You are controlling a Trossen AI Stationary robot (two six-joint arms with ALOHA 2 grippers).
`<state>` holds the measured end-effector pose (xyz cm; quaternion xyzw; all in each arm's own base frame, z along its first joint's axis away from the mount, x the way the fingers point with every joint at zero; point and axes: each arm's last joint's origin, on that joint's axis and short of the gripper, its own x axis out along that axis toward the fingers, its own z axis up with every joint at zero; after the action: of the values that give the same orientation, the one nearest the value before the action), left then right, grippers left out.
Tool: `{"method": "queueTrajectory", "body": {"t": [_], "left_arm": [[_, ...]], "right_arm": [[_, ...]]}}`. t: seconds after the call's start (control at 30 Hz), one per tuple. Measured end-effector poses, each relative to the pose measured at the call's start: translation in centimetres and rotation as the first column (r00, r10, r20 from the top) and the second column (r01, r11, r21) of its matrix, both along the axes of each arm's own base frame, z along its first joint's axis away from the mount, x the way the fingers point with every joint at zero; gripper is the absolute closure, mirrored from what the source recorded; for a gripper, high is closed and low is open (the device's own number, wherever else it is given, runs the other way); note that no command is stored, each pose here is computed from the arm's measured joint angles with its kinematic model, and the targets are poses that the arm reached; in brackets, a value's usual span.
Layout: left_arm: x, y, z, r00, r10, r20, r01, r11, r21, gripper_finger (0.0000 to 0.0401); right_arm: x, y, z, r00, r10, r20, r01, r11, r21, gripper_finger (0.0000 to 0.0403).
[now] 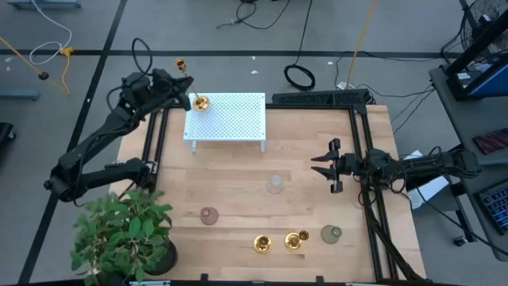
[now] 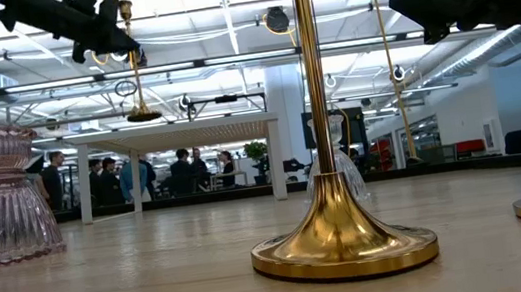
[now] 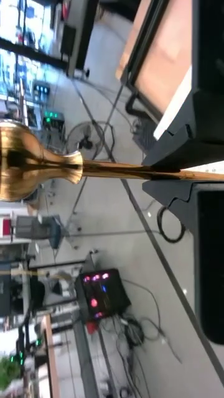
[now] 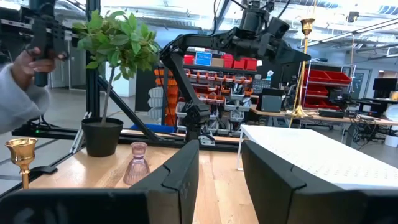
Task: Pick & Place candle stick holders
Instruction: Put the top yellow candle stand on the shelf
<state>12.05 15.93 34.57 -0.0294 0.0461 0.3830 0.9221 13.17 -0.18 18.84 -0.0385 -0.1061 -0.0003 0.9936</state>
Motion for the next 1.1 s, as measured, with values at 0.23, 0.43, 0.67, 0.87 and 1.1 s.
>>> {"method": "queueTrajectory", "body": {"t": [0.23,0.43,0.67,0.87,1.1], "left_arm": [[-0.6,0.7,-0.2,1.000,0.024,0.003,-0.024,0.999,-0.021,0.0385],[-0.7,0.8,-0.3,0.997,0.075,-0.014,-0.076,0.997,-0.017,0.0385],[-0.9,0.9,-0.5,0.990,0.134,-0.048,-0.135,0.991,-0.019,0.0385],[-0.2,1.9,-1.6,0.988,0.133,-0.077,-0.139,0.987,-0.076,0.0385],[0.4,3.0,-2.2,0.985,0.153,-0.080,-0.159,0.984,-0.077,0.0385]], "right_arm": [[0.0,0.0,0.0,1.000,0.000,0.000,0.000,1.000,0.000,0.0289],[0.0,0.0,0.0,1.000,0.000,0.000,0.000,1.000,0.000,0.0289],[0.0,0.0,0.0,1.000,0.000,0.000,0.000,1.000,0.000,0.0289],[0.0,0.0,0.0,1.000,0.000,0.000,0.000,1.000,0.000,0.0289],[0.0,0.0,0.0,1.000,0.000,0.000,0.000,1.000,0.000,0.0289]]}}
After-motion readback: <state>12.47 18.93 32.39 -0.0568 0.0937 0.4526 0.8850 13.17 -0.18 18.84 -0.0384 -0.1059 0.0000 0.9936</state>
